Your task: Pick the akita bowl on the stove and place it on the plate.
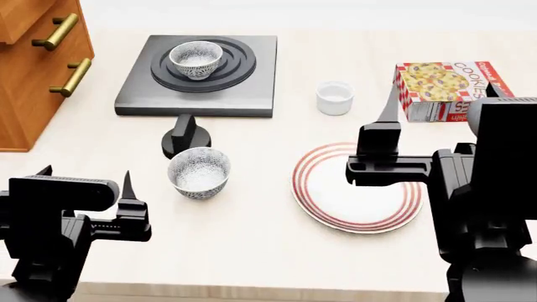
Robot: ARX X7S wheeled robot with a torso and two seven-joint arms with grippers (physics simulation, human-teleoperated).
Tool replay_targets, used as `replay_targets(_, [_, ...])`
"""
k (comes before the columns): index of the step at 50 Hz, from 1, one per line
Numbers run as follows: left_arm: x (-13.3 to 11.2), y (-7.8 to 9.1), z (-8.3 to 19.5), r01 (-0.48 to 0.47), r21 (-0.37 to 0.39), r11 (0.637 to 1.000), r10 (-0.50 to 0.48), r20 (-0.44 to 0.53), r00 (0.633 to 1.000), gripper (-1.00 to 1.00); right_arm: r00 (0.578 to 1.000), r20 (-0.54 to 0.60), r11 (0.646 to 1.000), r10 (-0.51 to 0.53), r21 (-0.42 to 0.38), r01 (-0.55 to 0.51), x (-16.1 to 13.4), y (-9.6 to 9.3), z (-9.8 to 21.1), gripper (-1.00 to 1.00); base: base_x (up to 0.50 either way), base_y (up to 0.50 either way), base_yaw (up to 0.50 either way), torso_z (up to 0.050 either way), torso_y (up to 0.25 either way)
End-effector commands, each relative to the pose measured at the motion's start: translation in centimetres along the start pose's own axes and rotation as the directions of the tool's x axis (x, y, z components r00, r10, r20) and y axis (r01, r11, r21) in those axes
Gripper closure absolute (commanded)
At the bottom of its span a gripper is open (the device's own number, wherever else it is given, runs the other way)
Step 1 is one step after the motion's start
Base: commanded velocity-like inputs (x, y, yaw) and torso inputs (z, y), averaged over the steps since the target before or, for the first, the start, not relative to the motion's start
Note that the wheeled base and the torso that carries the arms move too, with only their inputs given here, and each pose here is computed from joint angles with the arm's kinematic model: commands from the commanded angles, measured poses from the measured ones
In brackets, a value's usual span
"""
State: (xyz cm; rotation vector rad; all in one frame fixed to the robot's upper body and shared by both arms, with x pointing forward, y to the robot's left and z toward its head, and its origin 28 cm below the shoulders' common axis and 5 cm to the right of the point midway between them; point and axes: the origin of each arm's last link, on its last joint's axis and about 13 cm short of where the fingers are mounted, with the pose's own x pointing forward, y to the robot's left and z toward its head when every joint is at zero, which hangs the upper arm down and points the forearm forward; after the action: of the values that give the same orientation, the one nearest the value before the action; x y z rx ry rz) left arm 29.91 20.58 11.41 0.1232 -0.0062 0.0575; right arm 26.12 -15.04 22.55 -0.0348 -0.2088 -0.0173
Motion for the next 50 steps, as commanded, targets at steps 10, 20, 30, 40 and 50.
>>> replay_targets(10, [0.24,-0.15,0.71,0.028,-0.037,0.999,-0.027,0.019,0.999,-1.00,1.000,-0.002,1.000,-0.017,0.021,0.017,0.00,-0.19,-0.06,-1.00,0.00,-0.11,0.00,0.000,0.000])
replay_targets(20, [0.21,-0.12,0.90,0.028,-0.037,0.999,-0.027,0.022,0.999,-1.00,1.000,-0.002,1.000,-0.016,0.019,0.016,0.01,-0.18,-0.17,-1.00,0.00,-0.22,0.00,0.000,0.000])
replay_targets(30, [0.20,-0.15,0.84,0.027,-0.037,0.999,-0.027,0.022,0.999,-1.00,1.000,-0.001,1.000,-0.016,0.019,0.016,0.00,-0.19,-0.10,-1.00,0.00,-0.22,0.00,0.000,0.000])
replay_targets(40, [0.11,-0.16,0.94,0.028,-0.037,0.999,-0.027,0.020,0.999,-1.00,1.000,0.000,1.000,-0.015,0.018,0.015,0.01,-0.19,-0.12,-1.00,0.00,-0.22,0.00,0.000,0.000])
replay_targets(50, [0.16,-0.18,0.92,0.028,-0.037,0.999,-0.027,0.020,0.999,-1.00,1.000,0.000,1.000,-0.015,0.017,0.015,-0.03,-0.16,0.00,-1.00,0.00,-0.15,0.00,0.000,0.000])
